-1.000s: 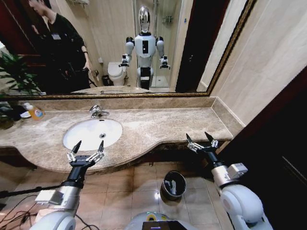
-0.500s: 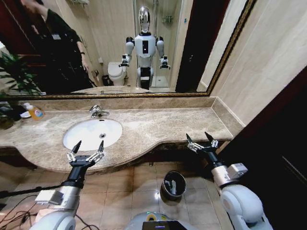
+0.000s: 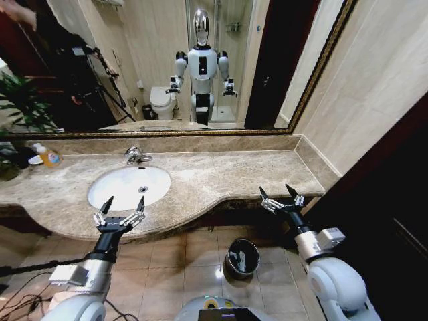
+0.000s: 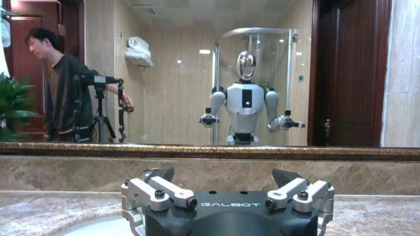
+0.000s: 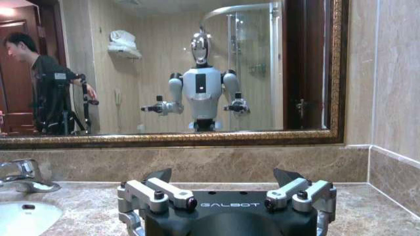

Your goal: Pick up the trash from the sink and place it in the trash bin.

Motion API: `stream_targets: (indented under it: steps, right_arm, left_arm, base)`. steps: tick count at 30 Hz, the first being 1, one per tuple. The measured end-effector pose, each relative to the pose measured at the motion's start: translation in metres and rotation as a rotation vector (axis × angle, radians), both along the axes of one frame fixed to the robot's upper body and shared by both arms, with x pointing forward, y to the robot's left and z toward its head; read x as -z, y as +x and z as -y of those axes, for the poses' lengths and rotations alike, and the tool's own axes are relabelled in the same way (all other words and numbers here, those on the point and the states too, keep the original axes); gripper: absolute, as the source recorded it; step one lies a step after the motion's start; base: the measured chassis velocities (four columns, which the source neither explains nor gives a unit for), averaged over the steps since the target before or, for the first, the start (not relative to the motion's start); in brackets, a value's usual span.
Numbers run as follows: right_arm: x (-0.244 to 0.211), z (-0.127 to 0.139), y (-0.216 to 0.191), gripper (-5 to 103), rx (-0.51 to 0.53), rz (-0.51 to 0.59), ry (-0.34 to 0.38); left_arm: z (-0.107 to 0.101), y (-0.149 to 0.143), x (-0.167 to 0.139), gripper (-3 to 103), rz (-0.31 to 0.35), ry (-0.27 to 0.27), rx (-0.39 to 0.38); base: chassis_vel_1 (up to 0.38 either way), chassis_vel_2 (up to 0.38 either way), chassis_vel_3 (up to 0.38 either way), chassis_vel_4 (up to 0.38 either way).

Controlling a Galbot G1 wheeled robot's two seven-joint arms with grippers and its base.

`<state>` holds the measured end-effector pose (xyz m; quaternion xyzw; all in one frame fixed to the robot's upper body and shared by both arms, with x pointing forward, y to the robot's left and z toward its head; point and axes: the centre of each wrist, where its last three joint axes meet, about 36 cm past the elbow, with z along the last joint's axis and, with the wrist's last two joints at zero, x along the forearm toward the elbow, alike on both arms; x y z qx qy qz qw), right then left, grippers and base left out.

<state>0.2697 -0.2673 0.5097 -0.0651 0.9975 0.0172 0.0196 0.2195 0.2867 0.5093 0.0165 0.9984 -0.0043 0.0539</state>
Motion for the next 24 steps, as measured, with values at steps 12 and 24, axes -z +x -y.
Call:
stream_targets:
  steps: [12,24]
  right_arm:
    - [0.0,0.0,0.0,100,0.0,0.0,0.0]
    - [0.0,0.0,0.0,100,0.0,0.0,0.0]
  left_arm:
    - [0.0,0.0,0.0,100,0.0,0.0,0.0]
    - [0.0,0.0,0.0,100,0.0,0.0,0.0]
  base:
    - [0.0,0.0,0.0,0.0]
    - [0.0,0.0,0.0,0.0]
